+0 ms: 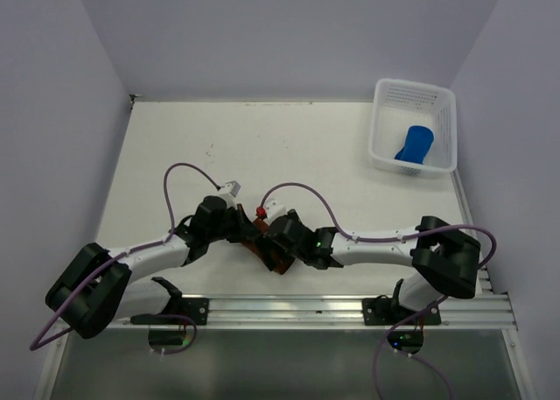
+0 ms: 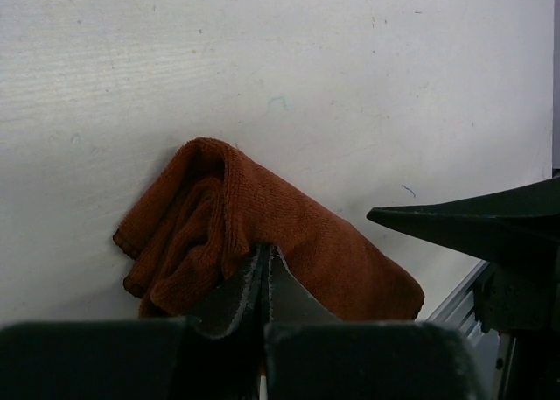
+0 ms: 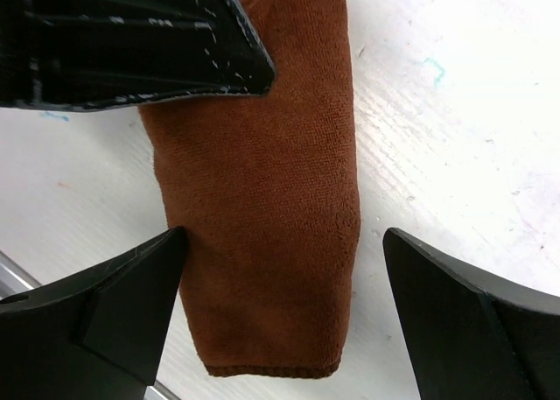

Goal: Roll the towels
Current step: Place the rolled towel into the container

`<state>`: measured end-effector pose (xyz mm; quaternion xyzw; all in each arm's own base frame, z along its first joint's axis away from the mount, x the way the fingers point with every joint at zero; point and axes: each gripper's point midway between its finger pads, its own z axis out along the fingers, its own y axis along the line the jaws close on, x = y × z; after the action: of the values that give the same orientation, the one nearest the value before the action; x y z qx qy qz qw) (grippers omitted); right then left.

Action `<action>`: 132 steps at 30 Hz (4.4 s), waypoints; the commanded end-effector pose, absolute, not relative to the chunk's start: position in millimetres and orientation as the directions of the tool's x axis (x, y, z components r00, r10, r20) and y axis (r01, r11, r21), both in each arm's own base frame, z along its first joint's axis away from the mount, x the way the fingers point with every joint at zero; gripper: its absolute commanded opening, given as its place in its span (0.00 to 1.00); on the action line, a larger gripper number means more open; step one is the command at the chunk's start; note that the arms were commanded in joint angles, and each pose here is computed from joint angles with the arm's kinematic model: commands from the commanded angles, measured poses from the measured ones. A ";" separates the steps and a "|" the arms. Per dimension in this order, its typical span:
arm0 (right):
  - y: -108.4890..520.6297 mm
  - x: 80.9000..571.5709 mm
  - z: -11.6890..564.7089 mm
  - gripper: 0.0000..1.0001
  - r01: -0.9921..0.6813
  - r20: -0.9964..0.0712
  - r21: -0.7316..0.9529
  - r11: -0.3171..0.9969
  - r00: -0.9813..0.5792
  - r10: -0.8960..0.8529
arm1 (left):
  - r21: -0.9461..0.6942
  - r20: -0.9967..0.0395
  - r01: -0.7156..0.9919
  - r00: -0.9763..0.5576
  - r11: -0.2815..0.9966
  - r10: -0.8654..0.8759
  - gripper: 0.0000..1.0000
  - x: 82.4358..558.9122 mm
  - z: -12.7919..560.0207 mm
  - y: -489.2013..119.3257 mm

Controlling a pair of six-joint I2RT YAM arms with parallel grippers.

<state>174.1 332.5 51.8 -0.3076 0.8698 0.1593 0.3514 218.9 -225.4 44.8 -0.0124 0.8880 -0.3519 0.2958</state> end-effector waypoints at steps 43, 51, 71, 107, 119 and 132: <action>309.6 188.1 26.5 0.00 -0.489 -0.662 -0.043 0.871 -0.639 -0.392 | -0.339 -0.760 0.104 -0.616 0.935 -0.207 0.00 300.6 141.7 -149.4; 274.9 270.6 103.7 0.00 -0.409 -0.739 -0.061 0.911 -0.594 -0.316 | -0.124 -0.865 0.048 -0.495 0.991 -0.084 0.00 347.1 185.3 -119.1; 38.4 482.7 263.3 0.00 0.163 -0.913 0.119 0.979 -0.369 0.172 | -0.135 -0.828 0.257 -0.560 0.957 0.033 0.00 331.2 159.0 -146.2; -26.4 520.1 29.5 0.46 0.289 -0.631 0.219 0.932 -0.686 0.361 | -0.130 -0.826 0.268 -0.562 0.955 0.045 0.15 345.3 149.6 -153.2; -23.1 529.5 68.6 0.66 0.278 -0.652 0.252 0.927 -0.659 0.375 | -0.142 -0.829 0.272 -0.558 0.952 0.036 0.41 343.4 153.4 -154.1; -37.3 532.5 195.5 0.80 0.273 -0.772 0.213 0.938 -0.542 0.333 | -0.145 -0.863 0.281 -0.505 0.949 0.018 0.49 342.1 177.7 -150.5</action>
<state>535.1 -31.7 112.8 0.1796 0.9040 0.0479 0.3850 330.7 -148.4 141.0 0.0887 0.8842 -0.1183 0.4431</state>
